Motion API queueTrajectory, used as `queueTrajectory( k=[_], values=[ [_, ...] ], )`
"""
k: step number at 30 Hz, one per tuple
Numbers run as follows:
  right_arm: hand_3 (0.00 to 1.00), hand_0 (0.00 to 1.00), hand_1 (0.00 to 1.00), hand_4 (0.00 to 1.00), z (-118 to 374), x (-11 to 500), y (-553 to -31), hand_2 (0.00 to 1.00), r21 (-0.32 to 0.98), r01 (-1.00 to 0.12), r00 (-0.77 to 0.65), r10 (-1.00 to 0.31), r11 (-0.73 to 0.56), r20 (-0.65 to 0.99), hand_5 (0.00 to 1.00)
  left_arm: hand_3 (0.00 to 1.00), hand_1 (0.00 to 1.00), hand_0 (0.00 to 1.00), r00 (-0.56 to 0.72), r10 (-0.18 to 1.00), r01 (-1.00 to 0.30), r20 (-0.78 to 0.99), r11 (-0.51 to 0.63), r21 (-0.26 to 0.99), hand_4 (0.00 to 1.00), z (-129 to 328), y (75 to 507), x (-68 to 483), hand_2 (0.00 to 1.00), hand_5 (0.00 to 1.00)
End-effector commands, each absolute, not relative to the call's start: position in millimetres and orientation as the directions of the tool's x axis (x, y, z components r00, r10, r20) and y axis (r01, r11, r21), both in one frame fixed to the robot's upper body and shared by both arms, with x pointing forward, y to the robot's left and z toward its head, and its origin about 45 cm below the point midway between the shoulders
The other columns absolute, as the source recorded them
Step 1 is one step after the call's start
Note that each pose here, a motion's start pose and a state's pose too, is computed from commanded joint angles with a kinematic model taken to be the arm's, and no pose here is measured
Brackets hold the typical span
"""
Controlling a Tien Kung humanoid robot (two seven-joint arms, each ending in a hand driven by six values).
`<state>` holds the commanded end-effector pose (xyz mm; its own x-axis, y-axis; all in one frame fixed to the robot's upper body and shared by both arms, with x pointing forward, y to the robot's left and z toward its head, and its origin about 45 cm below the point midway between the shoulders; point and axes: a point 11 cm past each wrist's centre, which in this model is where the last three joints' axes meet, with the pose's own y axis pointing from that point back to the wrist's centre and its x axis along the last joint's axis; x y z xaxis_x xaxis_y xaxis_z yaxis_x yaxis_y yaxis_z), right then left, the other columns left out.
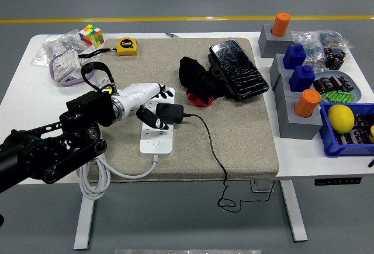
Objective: Pull the plug out and thorw away
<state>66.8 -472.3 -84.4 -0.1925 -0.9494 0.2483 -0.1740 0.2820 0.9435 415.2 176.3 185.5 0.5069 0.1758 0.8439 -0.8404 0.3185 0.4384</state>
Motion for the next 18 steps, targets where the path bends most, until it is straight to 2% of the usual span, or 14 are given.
queueTrajectory(
  k=[4,5,10,11,16,17,18],
  values=[
    [0.627,0.621,0.670,0.977,-85.0,66.0,-471.5,0.693,0.944,-0.173,-0.195,-0.949,0.280,0.246,0.418,0.732,0.735,0.634,0.508,0.198,-0.843,0.838,0.316,0.436,0.998,185.1,175.4,417.2,0.735,0.161],
    [0.625,0.621,0.670,0.977,-85.1,65.5,-471.4,0.693,0.944,-0.172,-0.196,-0.949,0.280,0.246,0.418,0.601,0.644,0.525,0.507,0.206,-0.844,0.837,0.318,0.433,0.912,185.3,174.8,417.5,0.612,0.112],
    [0.625,0.621,0.670,0.977,-85.4,64.3,-471.4,0.693,0.945,-0.170,-0.199,-0.949,0.281,0.246,0.418,0.601,0.644,0.525,0.502,0.239,-0.847,0.831,0.327,0.418,0.912,186.7,171.3,419.4,0.612,0.112],
    [0.624,0.621,0.670,0.975,-85.3,64.6,-471.5,0.693,0.944,-0.170,-0.199,-0.949,0.281,0.246,0.420,0.561,0.501,0.405,0.501,0.247,-0.848,0.830,0.331,0.413,0.876,186.8,170.5,419.8,0.521,0.098],
    [0.624,0.621,0.670,0.975,-85.3,65.6,-471.1,0.693,0.944,-0.173,-0.197,-0.949,0.281,0.247,0.420,0.561,0.501,0.405,0.492,0.260,-0.852,0.831,0.343,0.396,0.876,187.2,167.7,421.1,0.521,0.098],
    [0.623,0.621,0.670,0.974,-85.4,65.8,-470.8,0.693,0.944,-0.173,-0.196,-0.949,0.280,0.246,0.419,0.555,0.470,0.365,0.491,0.254,-0.851,0.833,0.344,0.397,0.826,186.7,167.3,421.4,0.511,0.030],
    [0.623,0.621,0.670,0.974,-85.4,65.8,-470.7,0.693,0.944,-0.173,-0.196,-0.949,0.280,0.246,0.419,0.555,0.470,0.365,0.491,0.253,-0.851,0.834,0.345,0.397,0.826,186.5,167.1,421.5,0.511,0.030]
  ],
)
